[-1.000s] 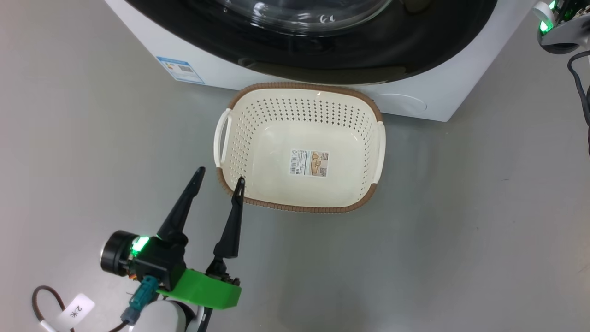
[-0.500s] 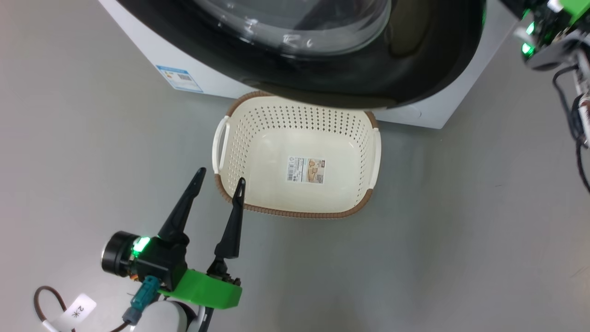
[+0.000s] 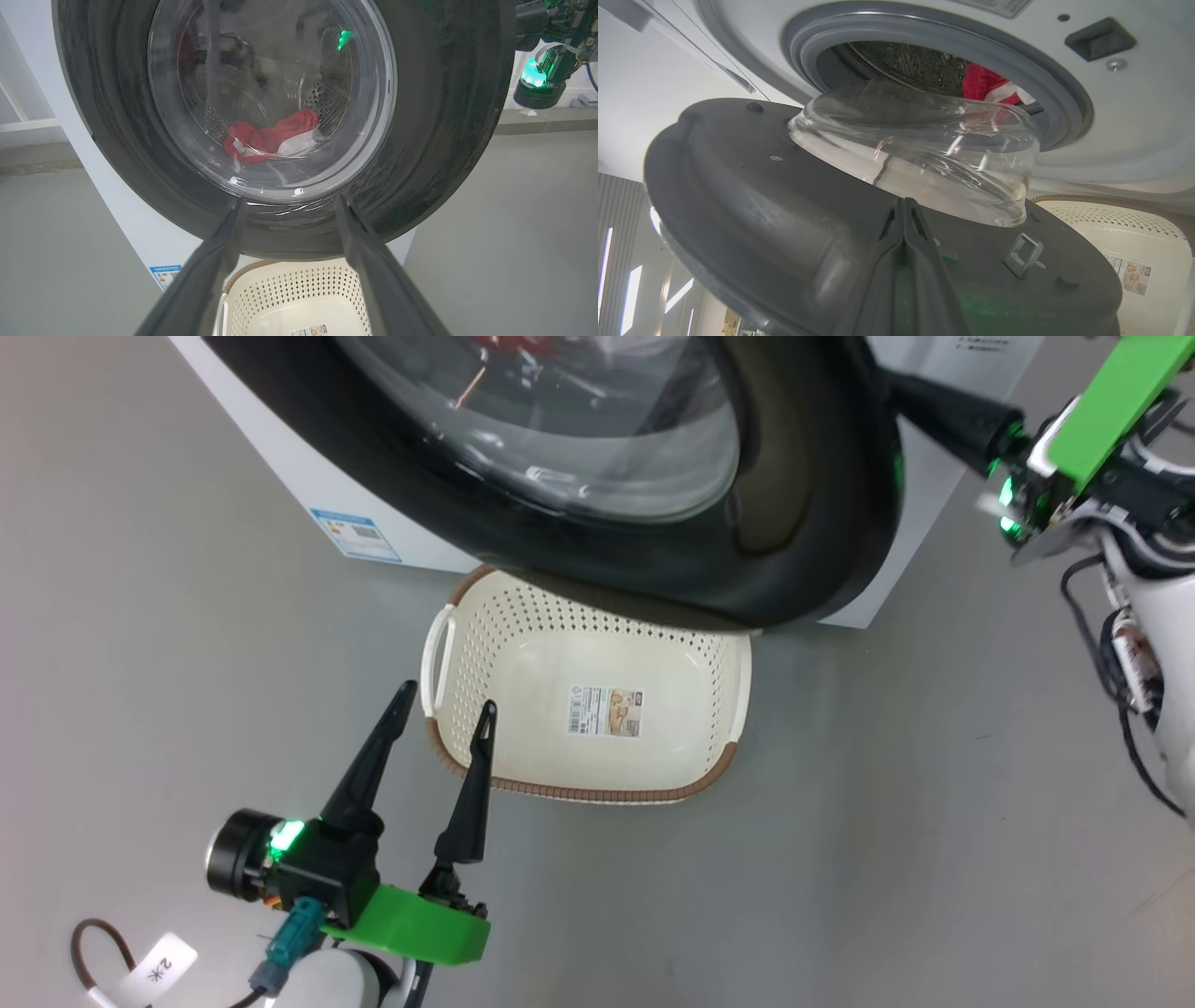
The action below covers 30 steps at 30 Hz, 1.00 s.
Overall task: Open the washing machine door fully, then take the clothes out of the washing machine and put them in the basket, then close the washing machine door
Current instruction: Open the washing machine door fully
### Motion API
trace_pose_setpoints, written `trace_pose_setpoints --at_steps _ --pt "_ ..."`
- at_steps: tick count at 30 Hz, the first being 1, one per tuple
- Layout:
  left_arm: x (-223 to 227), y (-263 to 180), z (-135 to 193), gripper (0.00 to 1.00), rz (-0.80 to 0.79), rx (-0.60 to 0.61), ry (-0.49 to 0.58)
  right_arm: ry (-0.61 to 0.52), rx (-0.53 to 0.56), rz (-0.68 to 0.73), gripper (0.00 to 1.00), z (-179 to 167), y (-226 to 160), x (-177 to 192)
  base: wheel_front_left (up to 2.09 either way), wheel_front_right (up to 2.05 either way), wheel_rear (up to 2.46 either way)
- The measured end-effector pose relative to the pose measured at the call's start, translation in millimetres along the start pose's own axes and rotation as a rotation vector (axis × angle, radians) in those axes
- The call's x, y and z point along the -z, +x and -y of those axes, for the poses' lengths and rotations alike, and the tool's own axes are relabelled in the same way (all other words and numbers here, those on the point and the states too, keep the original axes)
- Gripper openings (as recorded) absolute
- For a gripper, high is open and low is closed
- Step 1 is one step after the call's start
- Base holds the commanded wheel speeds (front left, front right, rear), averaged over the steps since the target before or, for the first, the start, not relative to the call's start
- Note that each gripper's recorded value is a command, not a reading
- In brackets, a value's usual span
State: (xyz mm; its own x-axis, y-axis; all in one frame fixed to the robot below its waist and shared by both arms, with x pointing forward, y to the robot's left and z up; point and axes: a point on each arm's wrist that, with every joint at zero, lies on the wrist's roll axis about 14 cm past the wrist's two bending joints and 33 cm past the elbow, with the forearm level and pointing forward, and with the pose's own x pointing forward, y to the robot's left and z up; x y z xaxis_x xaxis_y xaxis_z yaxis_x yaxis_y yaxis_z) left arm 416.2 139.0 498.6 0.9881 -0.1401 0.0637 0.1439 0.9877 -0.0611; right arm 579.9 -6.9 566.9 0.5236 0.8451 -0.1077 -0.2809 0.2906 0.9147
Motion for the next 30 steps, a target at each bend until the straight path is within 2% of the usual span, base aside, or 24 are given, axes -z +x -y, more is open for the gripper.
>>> trace_pose_setpoints --at_steps 18,30 --pt "-10.3 -29.3 -3.2 1.0 0.013 -0.032 -0.004 -0.075 -0.047 -0.191 0.0 -30.0 -6.4 82.9 0.0 0.0 0.0" --pt "-16.4 -56.0 -16.4 1.0 0.021 -0.093 0.005 -0.112 -0.125 -0.325 0.0 -59.2 -1.0 141.6 0.0 0.0 0.0"
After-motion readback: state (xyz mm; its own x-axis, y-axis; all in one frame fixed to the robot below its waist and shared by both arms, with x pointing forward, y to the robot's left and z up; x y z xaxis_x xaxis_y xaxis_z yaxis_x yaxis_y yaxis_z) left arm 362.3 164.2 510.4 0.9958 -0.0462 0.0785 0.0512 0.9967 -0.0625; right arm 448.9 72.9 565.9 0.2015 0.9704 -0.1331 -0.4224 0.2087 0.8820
